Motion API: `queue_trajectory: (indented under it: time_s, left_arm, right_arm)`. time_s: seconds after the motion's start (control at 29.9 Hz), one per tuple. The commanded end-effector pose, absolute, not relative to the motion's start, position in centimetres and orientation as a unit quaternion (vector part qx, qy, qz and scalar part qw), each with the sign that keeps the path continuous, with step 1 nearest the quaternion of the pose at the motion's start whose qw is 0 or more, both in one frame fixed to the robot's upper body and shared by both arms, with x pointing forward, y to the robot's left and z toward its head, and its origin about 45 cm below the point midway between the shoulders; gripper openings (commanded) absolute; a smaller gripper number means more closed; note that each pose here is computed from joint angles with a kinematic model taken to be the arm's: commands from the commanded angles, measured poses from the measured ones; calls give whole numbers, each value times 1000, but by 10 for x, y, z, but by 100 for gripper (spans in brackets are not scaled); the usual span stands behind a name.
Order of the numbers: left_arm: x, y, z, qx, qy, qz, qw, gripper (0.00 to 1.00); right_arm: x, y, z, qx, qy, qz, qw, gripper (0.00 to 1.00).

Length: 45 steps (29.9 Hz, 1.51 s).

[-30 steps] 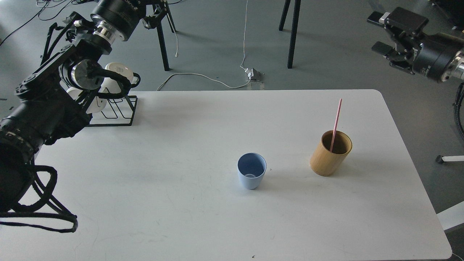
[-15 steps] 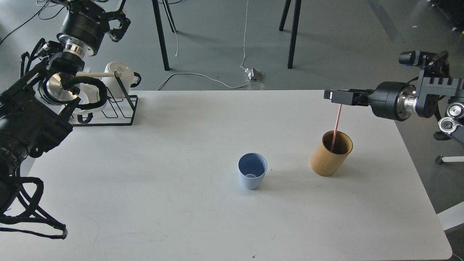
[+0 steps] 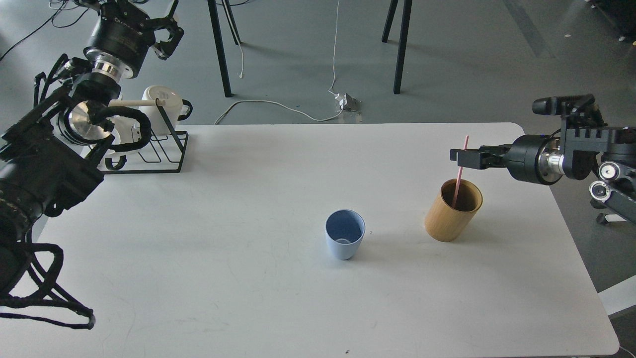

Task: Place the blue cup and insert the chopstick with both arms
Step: 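Reach the right gripper to the red straw in the tan cup and grasp it, then pull the red straw up out of the tan cup with the right gripper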

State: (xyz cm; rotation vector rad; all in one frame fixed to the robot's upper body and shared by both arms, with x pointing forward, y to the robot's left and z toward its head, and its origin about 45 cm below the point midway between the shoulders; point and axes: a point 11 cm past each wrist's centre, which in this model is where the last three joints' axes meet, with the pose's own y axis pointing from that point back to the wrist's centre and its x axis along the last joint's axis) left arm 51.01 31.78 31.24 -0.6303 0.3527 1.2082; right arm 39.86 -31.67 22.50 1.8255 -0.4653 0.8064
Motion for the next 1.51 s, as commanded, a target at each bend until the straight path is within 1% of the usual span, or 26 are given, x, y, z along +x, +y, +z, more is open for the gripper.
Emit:
queue_trajectory:
  time_s: [0.0,0.07,0.1,0.17,0.23,0.37,0.6,0.8,0.87,0.97,1.14,1.24,1.3,1.4,1.47]
  left_arm:
    - [509,323,312,-289,160,559,760,100]
    - [509,325,312,-288,159,561,759,100]
    - [509,325,312,-288,159,561,760,100]
    - [509,325,312,-287,159,561,760,100]
    - [509,326,312,-287,159,562,759,100]
    - [509,326,311,-287,159,562,759,100]
    - [509,327,312,-287,159,563,759,100]
    - [509,327,312,-287,159,563,759,100]
    - [509,327,312,-287,159,563,759,100]
    - [509,327,312,-287,159,563,759,100]
    - [509,328,313,-287,158,563,759,100]
    - [509,329,314,-287,157,564,758,100]
    - [509,329,314,-288,156,563,759,100]
    - [509,330,315,-288,155,564,758,100]
    - [509,331,315,-288,155,564,758,100]
  right_arm:
    - [404,-308,216,752,-186,352,525,57]
    - [405,-307,212,749,-182,354,530,52]
    - [405,-306,211,749,-181,355,530,47]
    - [404,-303,210,749,-175,356,530,35]
    - [404,-302,208,748,-167,357,534,29]
    - [402,-303,206,747,-164,357,537,13]
    - [406,-312,219,736,-173,365,543,1]
    - [407,-321,235,728,-180,375,545,1]
    - [406,-322,247,725,-182,384,542,1]
    - [409,-318,273,719,-184,408,532,1]
    - [430,-311,343,694,-218,461,509,1]
    - [438,-289,382,707,-240,475,466,1]
    - [441,-263,394,729,-241,475,430,1]
    - [442,-207,392,759,-214,478,387,1]
    - [439,-185,382,771,-196,476,374,1]
